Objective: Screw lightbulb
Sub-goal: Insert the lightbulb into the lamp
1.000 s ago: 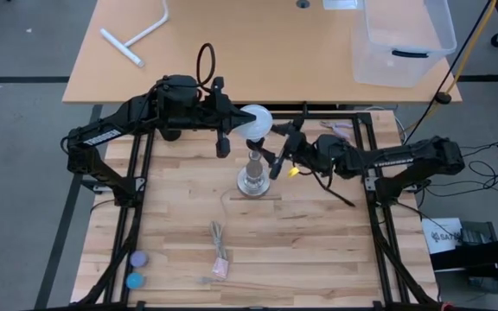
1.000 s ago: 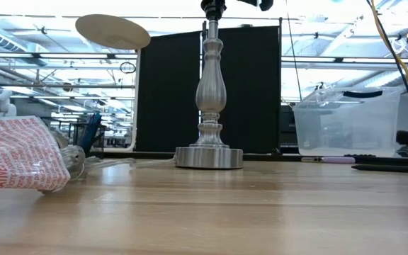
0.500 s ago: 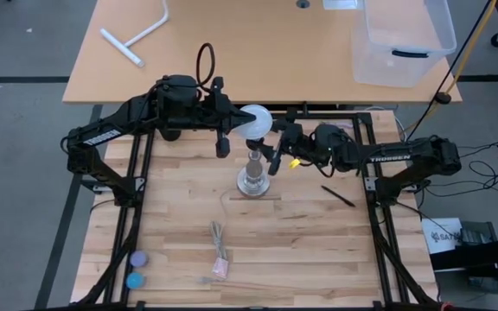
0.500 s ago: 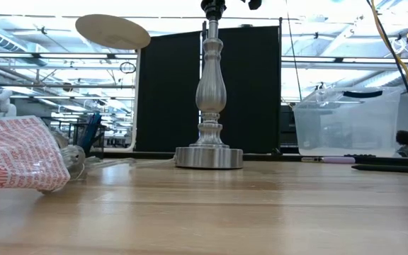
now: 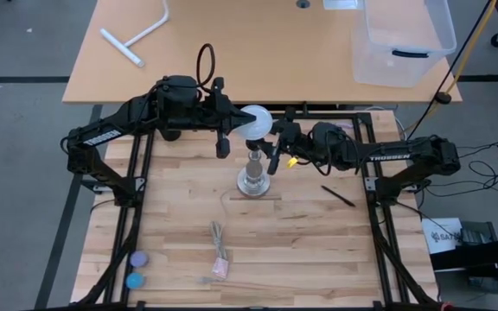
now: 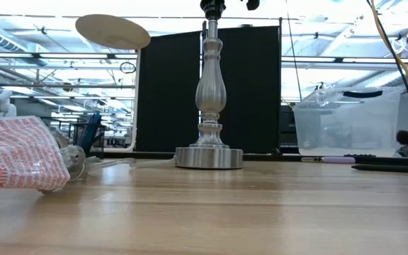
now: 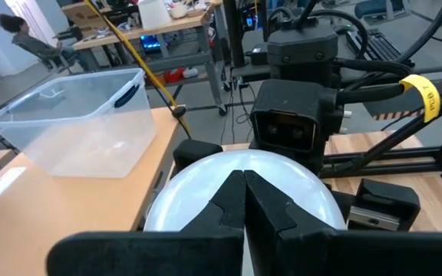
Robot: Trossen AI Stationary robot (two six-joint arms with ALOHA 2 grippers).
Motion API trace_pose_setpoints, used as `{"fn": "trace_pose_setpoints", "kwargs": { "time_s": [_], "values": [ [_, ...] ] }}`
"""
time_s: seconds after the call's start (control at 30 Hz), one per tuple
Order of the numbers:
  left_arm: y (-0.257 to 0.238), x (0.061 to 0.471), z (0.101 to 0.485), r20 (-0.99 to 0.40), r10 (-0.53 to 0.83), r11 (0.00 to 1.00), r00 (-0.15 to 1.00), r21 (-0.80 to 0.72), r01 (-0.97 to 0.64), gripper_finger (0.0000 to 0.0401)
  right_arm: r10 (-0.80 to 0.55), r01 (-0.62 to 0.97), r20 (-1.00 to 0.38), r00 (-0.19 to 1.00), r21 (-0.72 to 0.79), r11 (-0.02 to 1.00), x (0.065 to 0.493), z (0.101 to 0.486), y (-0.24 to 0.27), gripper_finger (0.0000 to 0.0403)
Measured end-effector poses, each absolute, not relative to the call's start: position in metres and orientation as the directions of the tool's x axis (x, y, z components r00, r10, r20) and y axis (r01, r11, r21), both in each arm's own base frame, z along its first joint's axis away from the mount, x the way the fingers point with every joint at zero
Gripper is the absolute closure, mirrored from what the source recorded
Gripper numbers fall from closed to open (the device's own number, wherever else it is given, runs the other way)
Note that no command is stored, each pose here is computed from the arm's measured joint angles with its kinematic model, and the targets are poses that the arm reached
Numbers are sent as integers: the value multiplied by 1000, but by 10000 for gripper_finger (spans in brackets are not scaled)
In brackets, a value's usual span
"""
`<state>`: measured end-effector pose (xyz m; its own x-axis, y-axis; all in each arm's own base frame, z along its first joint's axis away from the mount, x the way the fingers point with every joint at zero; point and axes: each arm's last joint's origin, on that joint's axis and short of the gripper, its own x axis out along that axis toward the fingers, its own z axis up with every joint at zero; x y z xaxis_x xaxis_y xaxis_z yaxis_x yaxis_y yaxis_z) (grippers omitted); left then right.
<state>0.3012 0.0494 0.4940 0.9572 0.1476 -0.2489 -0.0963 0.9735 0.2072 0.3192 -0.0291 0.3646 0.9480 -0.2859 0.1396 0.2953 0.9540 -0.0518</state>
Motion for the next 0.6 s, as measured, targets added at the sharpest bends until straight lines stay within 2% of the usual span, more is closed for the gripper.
{"fn": "trace_pose_setpoints", "kwargs": {
  "time_s": [0.27,0.6],
  "values": [
    [47,302,494,-240,144,968,960,234,-87,401,-301,308,138,944,-36,951,319,364,-26,242],
    [48,303,495,-232,145,968,962,235,-89,401,-397,402,136,908,-15,915,319,365,-13,245]
  ]
}}
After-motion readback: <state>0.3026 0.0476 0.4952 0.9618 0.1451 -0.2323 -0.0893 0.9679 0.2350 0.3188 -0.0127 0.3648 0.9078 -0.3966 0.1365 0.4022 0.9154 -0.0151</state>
